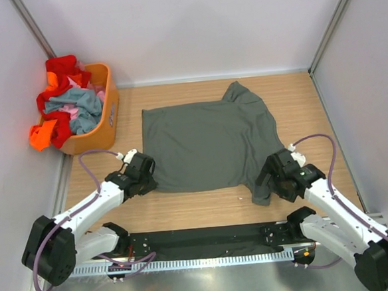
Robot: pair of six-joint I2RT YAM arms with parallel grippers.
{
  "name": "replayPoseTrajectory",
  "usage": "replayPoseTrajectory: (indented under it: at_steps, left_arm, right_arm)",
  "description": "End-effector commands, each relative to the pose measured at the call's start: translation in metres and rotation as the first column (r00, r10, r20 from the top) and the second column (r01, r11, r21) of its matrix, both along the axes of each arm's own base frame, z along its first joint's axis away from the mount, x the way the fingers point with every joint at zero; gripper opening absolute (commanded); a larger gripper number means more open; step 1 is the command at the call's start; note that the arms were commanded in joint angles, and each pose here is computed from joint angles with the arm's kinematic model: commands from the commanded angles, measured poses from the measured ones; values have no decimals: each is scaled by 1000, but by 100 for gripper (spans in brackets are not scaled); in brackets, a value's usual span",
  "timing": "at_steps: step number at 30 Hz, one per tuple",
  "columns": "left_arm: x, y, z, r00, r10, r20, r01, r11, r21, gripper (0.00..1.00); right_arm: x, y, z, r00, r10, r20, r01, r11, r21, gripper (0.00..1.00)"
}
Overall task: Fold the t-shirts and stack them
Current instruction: Fold the tshirt
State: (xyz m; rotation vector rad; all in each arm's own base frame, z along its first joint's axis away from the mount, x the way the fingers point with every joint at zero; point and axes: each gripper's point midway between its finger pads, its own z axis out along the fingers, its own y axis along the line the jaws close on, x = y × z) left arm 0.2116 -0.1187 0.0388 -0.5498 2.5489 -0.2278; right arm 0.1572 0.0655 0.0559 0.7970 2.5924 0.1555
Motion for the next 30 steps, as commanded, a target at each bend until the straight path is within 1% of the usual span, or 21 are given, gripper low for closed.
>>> replayPoseTrajectory:
  at_steps: [1,3,5,6,9,10,11,12,14,15,16,17,18,19,20,21,22,24,29,30]
  left_arm:
    - [10,6,12,999,13,37,-14,999,29,0]
    - [9,6,8,1000,10,21,-11,999,34,0]
    - [6,6,5,1000,5,9,-5,999,33,0]
    - [4,7,3,1000,3,3,-3,999,36,0]
    - [3,8,4,1000,-2,9,2,999,36,0]
    - [3,8,4,1000,0,9,0,999,37,0]
    - [3,9,5,1000,0,11,0,999,37,0]
    - [5,9,9,1000,1,22,-2,999,33,0]
    - [5,9,12,1000,1,25,-2,999,32,0]
    - [5,8,14,1000,2,29,-3,1000,27,0]
    - [6,7,20,999,0,36,-1,1000,20,0]
    - [5,6,24,999,-5,35,4,1000,13,0]
    - [7,5,33,999,-5,48,4,1000,9,0]
    - [1,9,41,999,-3,47,2,1000,13,0]
    - [0,11,47,999,-3,53,2,1000,16,0]
    - [1,12,58,997,2,78,-2,1000,10,0]
    - [-4,16,66,997,1,83,-2,1000,11,0]
    - [-9,20,78,996,7,89,-8,1000,10,0]
    - [-20,18,81,998,0,66,2,1000,-21,0]
    - [-23,19,79,998,2,57,-1,1000,-24,0]
  right_arm:
    - [-10,8,-25,999,0,-51,-1,999,-33,100]
    - [-14,10,-35,997,2,-77,-5,999,-41,98]
    - [-12,13,-39,998,9,-63,-11,999,-32,91]
    - [-11,15,-40,998,14,-61,-15,1000,-27,85]
    - [-7,17,-41,999,26,-46,-27,999,-25,75]
    - [-5,18,-41,999,30,-43,-31,999,-18,65]
    - [-4,20,-40,999,37,-38,-38,999,-12,58]
    - [-3,22,-38,998,49,-31,-49,999,-5,44]
    - [0,28,-32,998,65,-6,-64,998,24,28]
    - [1,29,-30,998,69,4,-69,997,31,13]
    - [0,29,-28,998,70,7,-70,997,35,5]
    - [3,28,-20,998,59,35,-60,997,38,2]
    - [4,27,-14,998,51,49,-53,998,39,1]
    - [1,21,-8,998,37,53,-38,999,24,1]
    - [9,18,12,992,-1,128,-3,999,36,1]
    - [10,14,21,987,-24,157,19,999,38,1]
    - [5,8,27,987,-42,157,37,999,31,1]
    - [5,5,45,975,-83,206,72,996,57,1]
    - [-10,6,46,982,-95,160,81,992,96,1]
    - [-12,7,48,980,-105,169,86,989,117,1]
